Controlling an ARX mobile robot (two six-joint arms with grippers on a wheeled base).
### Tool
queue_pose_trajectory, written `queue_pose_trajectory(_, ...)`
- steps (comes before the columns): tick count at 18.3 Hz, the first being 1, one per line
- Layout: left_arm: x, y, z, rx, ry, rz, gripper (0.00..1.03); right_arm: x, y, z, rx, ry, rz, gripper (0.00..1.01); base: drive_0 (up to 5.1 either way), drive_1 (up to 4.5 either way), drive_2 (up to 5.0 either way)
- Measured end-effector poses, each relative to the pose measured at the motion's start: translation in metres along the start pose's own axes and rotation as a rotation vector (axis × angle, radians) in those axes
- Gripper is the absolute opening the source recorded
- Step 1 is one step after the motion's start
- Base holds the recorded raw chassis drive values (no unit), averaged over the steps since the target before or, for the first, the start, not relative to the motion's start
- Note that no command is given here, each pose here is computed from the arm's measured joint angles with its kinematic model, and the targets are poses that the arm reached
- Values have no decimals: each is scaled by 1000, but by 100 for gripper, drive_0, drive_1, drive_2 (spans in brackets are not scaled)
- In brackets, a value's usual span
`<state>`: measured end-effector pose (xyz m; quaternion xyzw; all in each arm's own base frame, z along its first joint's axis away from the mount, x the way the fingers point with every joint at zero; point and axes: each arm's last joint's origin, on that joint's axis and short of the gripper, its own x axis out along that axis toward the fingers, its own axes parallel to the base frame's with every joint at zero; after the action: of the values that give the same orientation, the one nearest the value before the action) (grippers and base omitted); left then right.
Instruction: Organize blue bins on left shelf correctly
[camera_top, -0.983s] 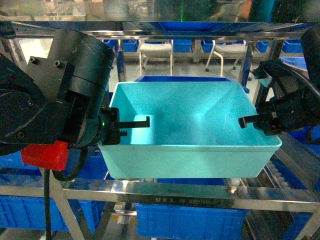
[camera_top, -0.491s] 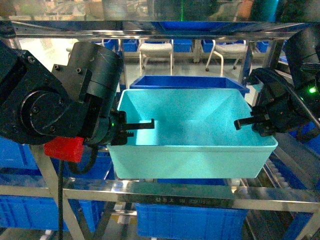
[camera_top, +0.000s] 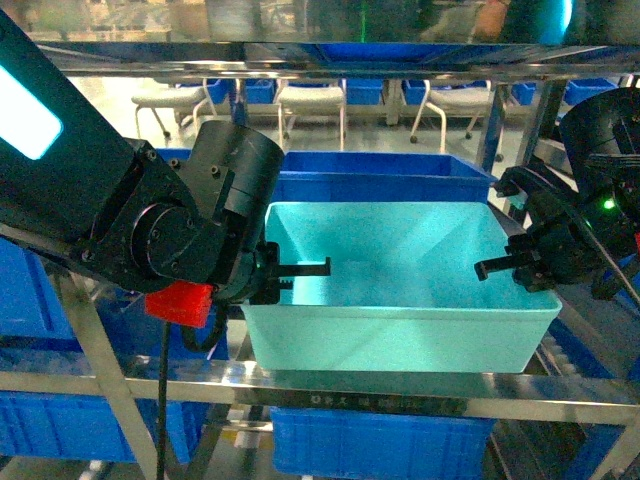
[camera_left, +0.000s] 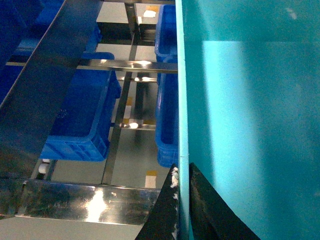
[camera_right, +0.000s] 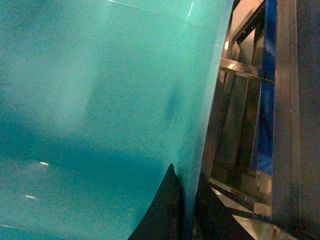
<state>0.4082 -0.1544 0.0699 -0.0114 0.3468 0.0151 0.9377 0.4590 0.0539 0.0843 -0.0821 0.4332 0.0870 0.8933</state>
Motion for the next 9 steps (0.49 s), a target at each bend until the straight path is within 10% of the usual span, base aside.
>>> queue_pose_trajectory(9,8,-2,-4,6,24,6,2,9,0,-5,0,38,-5,3,0,0,0)
